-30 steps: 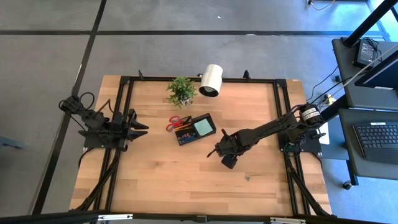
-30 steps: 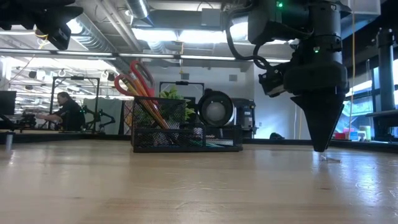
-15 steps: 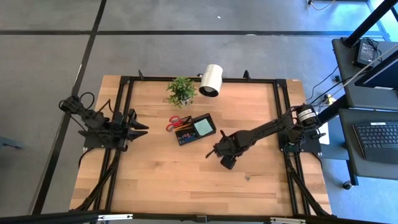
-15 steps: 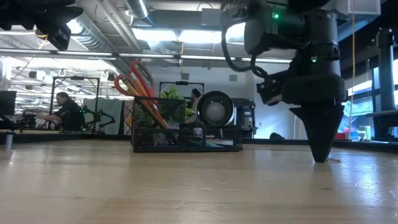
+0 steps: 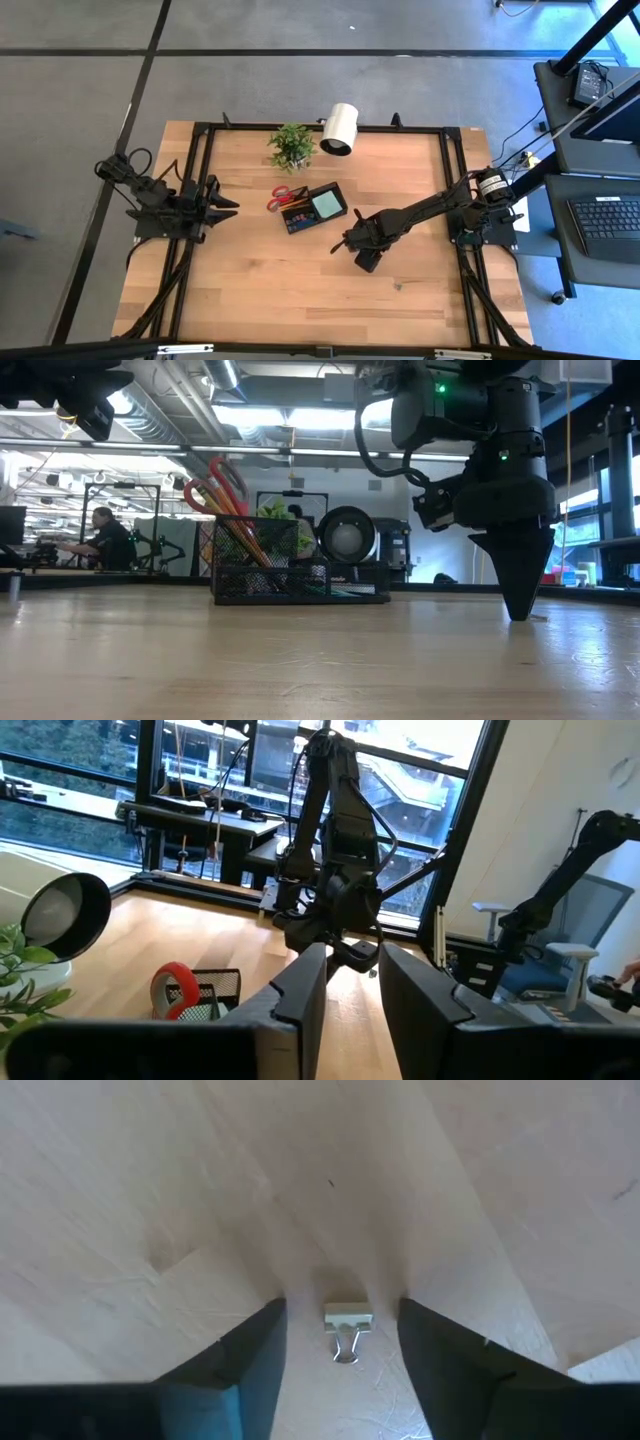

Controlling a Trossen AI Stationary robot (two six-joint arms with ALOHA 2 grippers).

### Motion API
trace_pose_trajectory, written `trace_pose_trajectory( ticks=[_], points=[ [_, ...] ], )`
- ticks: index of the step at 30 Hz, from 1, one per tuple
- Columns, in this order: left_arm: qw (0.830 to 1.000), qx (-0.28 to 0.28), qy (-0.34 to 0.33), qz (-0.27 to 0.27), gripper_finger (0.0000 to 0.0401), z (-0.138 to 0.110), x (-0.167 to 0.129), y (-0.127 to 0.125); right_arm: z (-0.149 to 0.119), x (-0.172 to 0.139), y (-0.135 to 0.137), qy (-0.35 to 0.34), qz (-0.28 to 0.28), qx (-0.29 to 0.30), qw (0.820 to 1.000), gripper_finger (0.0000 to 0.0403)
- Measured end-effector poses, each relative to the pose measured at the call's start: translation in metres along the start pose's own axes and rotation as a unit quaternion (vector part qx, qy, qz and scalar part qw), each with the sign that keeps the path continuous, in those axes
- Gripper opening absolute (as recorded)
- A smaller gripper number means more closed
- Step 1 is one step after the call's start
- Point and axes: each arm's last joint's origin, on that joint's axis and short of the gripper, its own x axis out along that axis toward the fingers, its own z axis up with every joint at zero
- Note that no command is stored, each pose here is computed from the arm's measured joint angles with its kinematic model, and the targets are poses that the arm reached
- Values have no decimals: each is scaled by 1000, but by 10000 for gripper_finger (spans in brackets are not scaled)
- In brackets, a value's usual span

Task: Pick and place office supplies into organizer
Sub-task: Put the yellow binder clip into the black desk organizer

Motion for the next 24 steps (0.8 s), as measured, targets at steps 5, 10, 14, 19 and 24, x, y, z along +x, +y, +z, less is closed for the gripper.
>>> trace_pose_trajectory(
  ticks=[5, 10, 14, 19, 24],
  points=[
    [1000, 0, 0, 0, 89, 0, 0, 0, 0, 0, 0, -1, -2, 0, 1000, 157],
    [1000, 0, 0, 0, 89, 0, 0, 0, 0, 1, 0, -3, -5, -1, 1000, 126],
    [1000, 0, 0, 2, 88, 0, 0, 0, 0, 1, 0, -6, -8, -1, 1000, 103],
    [1000, 3, 2, 3, 88, 0, 0, 0, 0, 1, 0, -7, -9, -1, 1000, 75],
    [1000, 4, 3, 3, 88, -1, 0, 0, 0, 1, -1, -8, -10, 1, 1000, 60]
  ],
)
